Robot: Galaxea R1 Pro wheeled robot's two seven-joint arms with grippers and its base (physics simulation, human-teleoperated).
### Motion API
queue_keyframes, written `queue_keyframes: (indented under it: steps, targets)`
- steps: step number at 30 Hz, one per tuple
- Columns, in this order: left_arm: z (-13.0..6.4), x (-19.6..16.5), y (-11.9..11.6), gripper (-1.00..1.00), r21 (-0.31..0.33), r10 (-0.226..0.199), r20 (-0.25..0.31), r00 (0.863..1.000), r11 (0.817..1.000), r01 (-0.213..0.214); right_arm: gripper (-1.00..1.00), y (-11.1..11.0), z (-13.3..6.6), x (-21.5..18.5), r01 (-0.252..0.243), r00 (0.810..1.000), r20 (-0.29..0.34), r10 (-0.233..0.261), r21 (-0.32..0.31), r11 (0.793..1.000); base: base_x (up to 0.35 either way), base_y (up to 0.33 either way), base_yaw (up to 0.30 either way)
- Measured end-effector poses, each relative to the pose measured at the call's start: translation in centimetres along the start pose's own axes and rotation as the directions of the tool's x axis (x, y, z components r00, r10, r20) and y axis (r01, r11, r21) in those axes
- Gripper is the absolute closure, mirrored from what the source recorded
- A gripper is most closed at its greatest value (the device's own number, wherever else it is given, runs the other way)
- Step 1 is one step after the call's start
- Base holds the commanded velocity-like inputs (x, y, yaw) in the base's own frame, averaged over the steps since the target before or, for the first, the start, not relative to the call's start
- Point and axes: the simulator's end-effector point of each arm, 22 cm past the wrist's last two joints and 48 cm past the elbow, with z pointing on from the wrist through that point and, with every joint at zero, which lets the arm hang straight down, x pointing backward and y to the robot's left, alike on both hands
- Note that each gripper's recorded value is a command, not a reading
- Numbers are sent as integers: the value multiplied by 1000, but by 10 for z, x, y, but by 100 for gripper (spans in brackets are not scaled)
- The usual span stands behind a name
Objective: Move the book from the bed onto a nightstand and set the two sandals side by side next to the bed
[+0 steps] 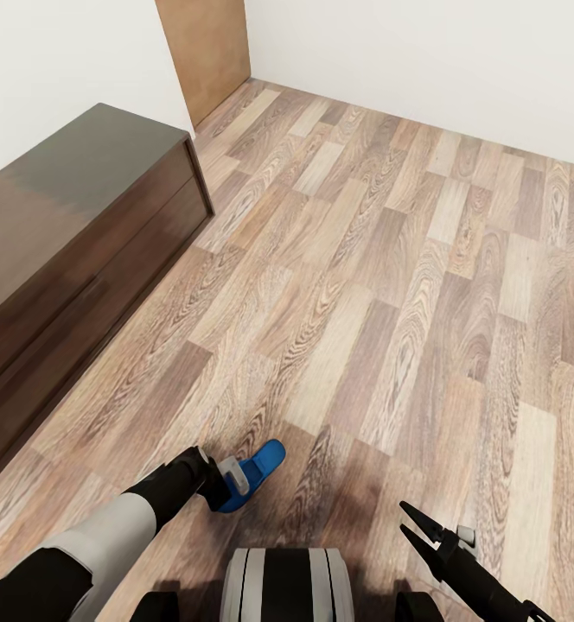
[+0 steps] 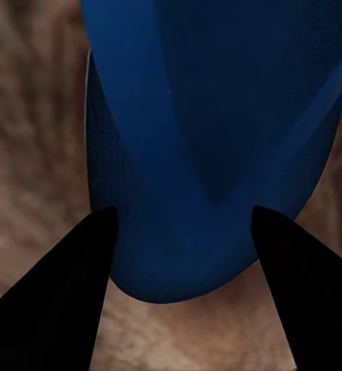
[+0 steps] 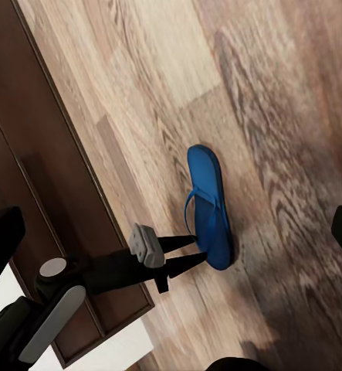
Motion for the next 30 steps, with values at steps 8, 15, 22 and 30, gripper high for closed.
queue_keyframes:
  steps: [8, 15, 22, 30]
  targets:
    - [0, 0, 0, 100, -1, 0, -1, 1000, 1000, 0, -100, 0, 0, 0, -2, 1000, 0, 2, -1, 1000, 0, 0, 0]
    - [0, 0, 0, 100, -1, -1, -2, 1000, 1000, 1, -100, 0, 0, 0, -2, 1000, 0, 2, -1, 1000, 0, 0, 0]
    - [-13, -9, 4, 100, -9, -16, 25, 1000, 1000, 16, -100, 12, 0, -3, 14, 1000, 6, -13, -22, 1000, 0, 0, 0]
    - [-30, -17, 11, 100, -32, -15, 48, 999, 999, 16, -100, 26, -2, -6, 33, 999, 14, -33, -47, 998, 0, 0, 0]
